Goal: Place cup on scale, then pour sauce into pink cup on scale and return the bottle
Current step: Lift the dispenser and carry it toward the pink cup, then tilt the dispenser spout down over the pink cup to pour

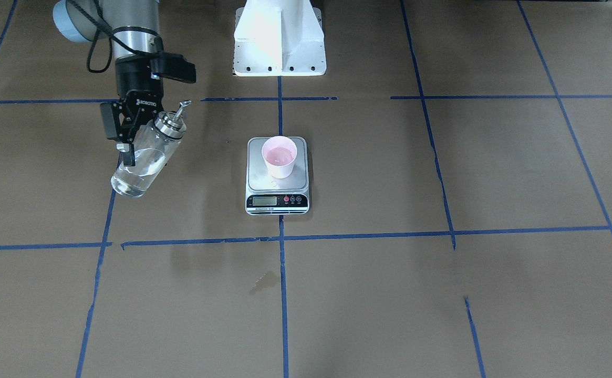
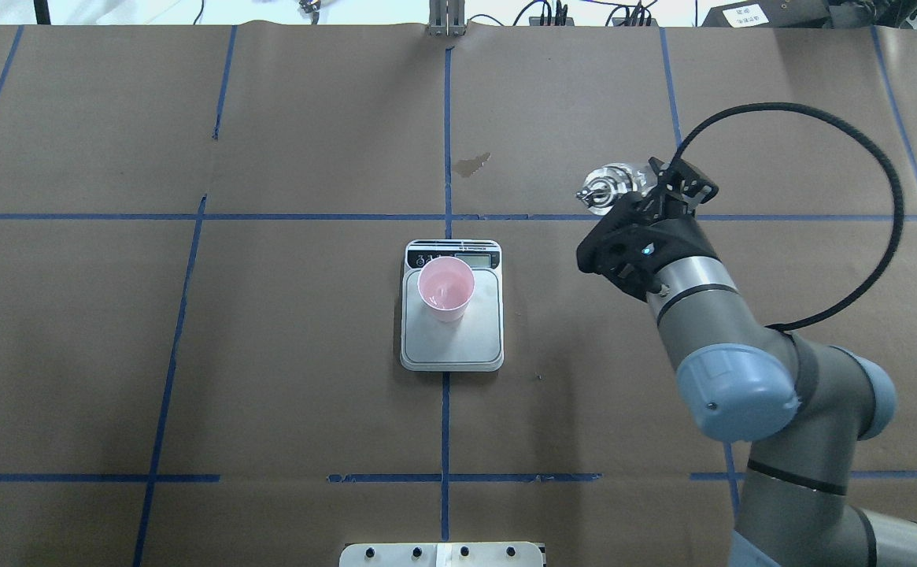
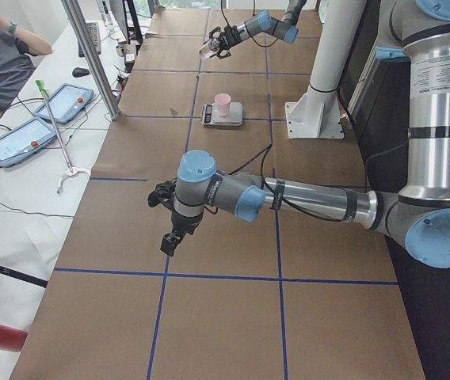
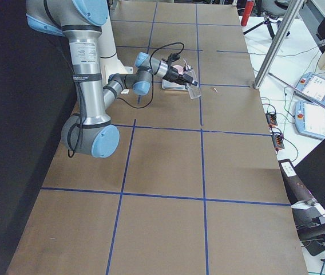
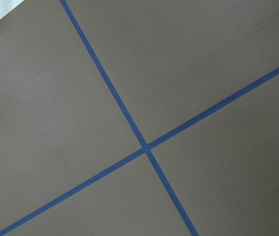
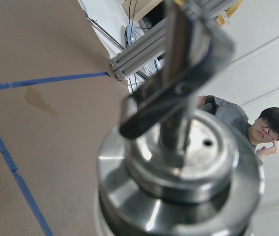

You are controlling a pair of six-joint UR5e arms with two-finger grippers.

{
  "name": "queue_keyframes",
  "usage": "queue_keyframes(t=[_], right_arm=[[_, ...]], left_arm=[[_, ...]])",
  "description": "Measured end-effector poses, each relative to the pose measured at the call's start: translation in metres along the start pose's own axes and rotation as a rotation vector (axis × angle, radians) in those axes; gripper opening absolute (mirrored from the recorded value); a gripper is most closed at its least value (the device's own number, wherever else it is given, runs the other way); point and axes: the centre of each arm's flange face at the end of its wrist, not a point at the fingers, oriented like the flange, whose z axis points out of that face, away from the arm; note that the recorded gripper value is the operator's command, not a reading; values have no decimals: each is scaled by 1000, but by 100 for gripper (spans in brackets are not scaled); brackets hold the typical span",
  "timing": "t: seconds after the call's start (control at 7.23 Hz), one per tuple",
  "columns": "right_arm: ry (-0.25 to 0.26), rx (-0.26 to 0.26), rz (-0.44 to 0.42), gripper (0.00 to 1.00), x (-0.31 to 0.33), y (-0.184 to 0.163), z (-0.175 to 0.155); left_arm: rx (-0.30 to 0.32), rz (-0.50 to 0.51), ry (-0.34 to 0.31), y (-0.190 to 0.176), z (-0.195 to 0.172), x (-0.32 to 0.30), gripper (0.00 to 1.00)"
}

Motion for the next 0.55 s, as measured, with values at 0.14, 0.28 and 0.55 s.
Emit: queue_keyframes(t=[0.14,0.28,0.55], right_arm=[[27,-22,-66,0,-17,-26,-10],[55,-45,-144,0,-33,-42,-20],[107,-80,-289,0,-57,-51,-29]], left_arm=[[11,1,-5,3,1,-4,100],[17,4,-9,5,0,-6,100],[19,4,-13,7,0,-9,100]])
